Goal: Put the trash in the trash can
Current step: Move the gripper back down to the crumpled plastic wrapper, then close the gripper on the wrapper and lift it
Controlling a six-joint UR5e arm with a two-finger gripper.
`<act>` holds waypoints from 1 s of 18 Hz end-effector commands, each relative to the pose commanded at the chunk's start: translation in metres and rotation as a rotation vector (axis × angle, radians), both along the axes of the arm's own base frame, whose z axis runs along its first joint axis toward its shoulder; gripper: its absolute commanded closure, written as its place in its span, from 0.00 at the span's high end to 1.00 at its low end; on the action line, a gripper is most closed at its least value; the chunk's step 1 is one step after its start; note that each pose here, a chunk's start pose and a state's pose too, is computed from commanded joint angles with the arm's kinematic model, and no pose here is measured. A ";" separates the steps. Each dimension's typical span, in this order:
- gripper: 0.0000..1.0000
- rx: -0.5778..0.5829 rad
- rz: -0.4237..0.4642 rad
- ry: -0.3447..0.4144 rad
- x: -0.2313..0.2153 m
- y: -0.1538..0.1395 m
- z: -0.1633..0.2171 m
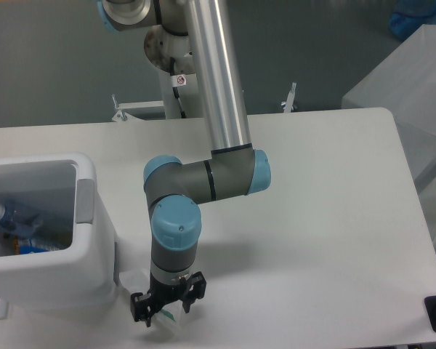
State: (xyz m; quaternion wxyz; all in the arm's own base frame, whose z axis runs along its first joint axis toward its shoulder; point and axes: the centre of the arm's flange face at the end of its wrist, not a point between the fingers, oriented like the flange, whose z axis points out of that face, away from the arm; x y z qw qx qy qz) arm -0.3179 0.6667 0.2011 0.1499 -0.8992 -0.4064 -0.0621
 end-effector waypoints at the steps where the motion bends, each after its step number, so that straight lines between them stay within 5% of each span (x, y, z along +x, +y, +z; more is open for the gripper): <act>1: 0.49 0.000 -0.002 0.000 0.001 0.000 0.000; 9: 0.28 -0.027 -0.004 0.004 0.005 -0.006 -0.008; 13: 0.11 -0.014 0.001 0.006 0.006 -0.007 0.002; 18: 0.03 0.022 0.016 0.021 -0.003 -0.013 0.029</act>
